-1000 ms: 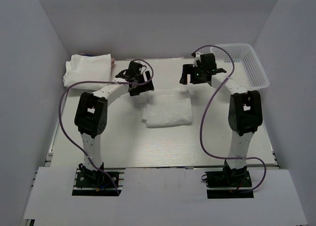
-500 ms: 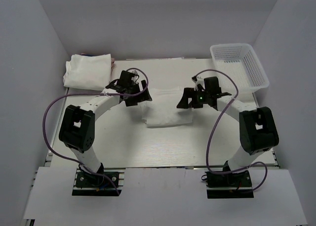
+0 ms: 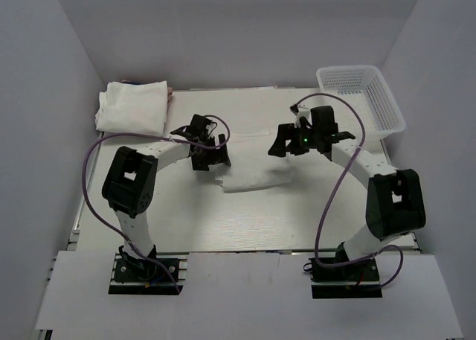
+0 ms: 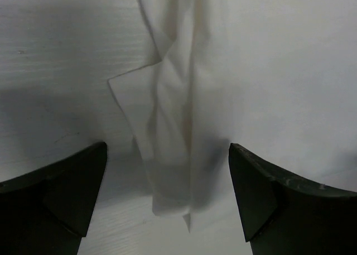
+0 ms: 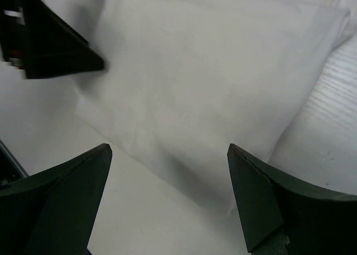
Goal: Fold and stack the t-shirts
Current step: Put the neatly folded tshirt into the corner of the board with the left arm
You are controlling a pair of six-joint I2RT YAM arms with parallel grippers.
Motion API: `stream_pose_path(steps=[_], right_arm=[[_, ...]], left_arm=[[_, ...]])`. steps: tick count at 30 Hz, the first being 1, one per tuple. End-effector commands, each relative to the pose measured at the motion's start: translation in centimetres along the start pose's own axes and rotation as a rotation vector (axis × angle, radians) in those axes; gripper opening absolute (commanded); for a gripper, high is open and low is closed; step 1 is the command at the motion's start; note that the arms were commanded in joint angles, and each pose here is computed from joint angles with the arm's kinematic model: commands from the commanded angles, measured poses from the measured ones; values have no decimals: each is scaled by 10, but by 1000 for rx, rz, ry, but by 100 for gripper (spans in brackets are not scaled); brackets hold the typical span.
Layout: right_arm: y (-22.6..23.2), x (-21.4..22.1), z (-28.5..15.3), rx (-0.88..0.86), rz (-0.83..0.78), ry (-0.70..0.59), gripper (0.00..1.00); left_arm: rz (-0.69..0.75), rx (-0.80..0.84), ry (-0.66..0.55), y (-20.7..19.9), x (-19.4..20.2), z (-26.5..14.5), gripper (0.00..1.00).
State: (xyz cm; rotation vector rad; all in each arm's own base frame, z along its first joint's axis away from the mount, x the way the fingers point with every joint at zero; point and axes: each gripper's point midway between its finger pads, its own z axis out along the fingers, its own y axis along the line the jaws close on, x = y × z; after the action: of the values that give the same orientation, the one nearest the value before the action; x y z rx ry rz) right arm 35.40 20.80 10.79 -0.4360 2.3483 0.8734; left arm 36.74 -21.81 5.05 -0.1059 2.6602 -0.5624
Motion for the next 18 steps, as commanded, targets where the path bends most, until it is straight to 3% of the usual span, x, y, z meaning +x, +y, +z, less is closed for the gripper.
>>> stream_pose_path(steps=[1, 3, 10, 11, 13, 14, 16, 17, 18], right_arm=[[38, -39, -36, -67, -128, -113, 90], [43, -39, -47, -63, -133, -127, 90], [31, -45, -66, 48, -188, -221, 90], [24, -47, -67, 91, -184, -228, 90], [18, -46, -67, 123, -178, -219, 90], [17, -46, -69, 131, -179, -221, 90], [14, -45, -71, 155, -196, -231, 90], [15, -47, -74, 160, -206, -242, 90], [9, -49, -75, 193, -206, -252, 90]], left_arm=[[28, 11, 35, -4, 2, 6, 100], [20, 24, 62, -6, 12, 14, 100], [25, 76, 115, -20, 28, 36, 75], [20, 47, 130, -14, 31, 44, 61], [45, 34, 111, -20, 21, 47, 45], [54, -5, 105, -14, 18, 49, 29], [81, -31, 77, -20, 5, 47, 9], [94, -71, 56, -14, -2, 48, 0], [133, -72, 9, -22, -23, 42, 0]])
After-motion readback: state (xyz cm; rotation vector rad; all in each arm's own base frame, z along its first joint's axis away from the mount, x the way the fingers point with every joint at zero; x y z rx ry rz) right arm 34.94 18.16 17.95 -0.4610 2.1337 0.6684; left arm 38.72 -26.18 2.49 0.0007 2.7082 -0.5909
